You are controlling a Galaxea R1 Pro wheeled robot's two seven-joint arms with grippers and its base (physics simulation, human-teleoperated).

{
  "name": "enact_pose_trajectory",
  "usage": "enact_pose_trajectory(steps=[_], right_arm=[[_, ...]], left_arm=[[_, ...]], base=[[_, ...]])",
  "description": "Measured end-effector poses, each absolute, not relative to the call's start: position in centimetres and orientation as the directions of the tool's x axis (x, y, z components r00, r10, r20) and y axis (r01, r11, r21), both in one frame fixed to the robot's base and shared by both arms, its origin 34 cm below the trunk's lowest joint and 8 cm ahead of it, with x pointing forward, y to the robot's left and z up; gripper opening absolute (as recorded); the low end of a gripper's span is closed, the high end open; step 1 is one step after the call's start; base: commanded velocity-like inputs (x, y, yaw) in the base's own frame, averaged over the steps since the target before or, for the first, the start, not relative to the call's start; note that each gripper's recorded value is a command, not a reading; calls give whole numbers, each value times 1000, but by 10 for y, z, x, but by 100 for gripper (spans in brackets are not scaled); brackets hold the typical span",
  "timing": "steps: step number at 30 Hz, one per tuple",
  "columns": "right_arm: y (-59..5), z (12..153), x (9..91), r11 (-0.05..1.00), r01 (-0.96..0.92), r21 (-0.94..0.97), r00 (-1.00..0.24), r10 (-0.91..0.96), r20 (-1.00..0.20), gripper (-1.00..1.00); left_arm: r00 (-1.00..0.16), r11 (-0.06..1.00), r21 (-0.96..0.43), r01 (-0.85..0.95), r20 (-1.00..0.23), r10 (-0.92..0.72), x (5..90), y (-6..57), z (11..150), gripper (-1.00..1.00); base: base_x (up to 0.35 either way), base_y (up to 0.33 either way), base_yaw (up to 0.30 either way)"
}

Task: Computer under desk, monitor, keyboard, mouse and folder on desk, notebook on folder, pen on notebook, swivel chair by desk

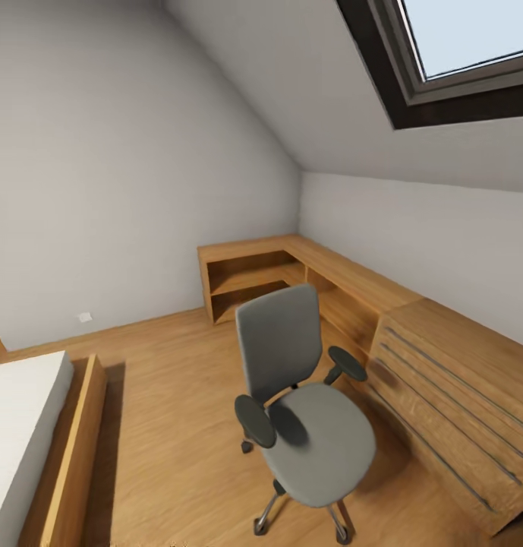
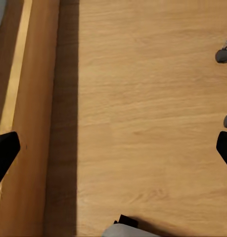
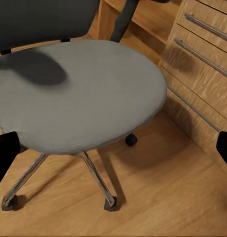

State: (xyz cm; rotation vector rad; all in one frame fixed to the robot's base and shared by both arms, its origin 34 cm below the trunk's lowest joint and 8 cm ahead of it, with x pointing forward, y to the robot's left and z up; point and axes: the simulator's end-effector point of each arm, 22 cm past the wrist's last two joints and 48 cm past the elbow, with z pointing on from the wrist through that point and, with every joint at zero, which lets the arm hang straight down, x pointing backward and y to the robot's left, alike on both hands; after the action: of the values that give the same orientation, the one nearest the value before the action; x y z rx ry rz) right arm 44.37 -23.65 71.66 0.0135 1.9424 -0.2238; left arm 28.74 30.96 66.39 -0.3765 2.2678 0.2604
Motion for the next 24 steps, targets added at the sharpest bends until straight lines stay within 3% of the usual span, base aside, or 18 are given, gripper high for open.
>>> enact_pose_trajectory(steps=[7, 24], right_arm=[[-236, 717, 444, 982, 117, -149, -375, -96, -922, 100], [-238, 717, 444, 981, 119, -151, -375, -96, -922, 100]], left_arm=[[-635, 935, 66, -348, -750, -184, 286, 309, 663, 100], [-659, 936, 81, -342, -731, -178, 274, 310, 657, 100]], base=[[8, 131, 281], [1, 9, 281]])
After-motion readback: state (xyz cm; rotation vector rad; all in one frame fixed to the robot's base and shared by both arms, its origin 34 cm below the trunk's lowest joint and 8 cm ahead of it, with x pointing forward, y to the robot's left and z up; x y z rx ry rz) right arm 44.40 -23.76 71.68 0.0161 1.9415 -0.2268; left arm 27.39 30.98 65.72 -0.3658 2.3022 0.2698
